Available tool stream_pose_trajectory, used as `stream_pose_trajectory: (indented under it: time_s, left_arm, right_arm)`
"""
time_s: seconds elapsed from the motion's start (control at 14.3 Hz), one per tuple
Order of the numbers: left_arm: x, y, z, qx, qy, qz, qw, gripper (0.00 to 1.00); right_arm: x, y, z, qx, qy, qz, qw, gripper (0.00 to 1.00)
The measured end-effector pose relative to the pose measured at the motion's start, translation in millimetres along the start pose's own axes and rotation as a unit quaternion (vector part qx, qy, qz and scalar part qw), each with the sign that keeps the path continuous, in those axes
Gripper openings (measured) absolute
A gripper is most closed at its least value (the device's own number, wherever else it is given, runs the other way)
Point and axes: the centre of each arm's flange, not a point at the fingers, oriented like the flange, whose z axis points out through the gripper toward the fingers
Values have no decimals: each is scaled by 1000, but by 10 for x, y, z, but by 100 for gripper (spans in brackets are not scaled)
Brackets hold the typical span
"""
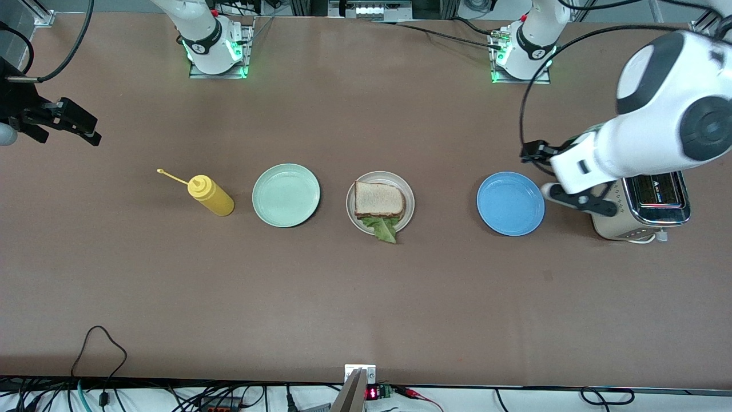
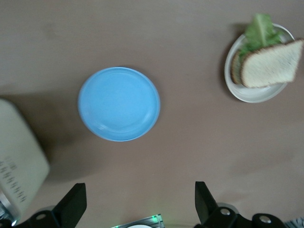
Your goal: Make sandwich in beige plate with both arms
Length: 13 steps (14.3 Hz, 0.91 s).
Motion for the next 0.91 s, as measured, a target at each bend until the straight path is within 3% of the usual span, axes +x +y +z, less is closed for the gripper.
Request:
stream_pose_trajectory:
  time_s: [0.28, 0.49, 0.91]
  left_arm:
    - [-336, -473, -471, 27, 51, -62, 996, 100]
    - [-522, -613, -642, 38, 115, -85, 989, 100]
    - [-891, -456, -550, 42, 127, -81, 988, 100]
  right_arm:
    - [0, 0, 0, 0, 0, 0, 1000, 100]
    - [1, 0, 0, 0, 0, 0, 1000, 100]
    - [1, 0, 0, 0, 0, 0, 1000, 100]
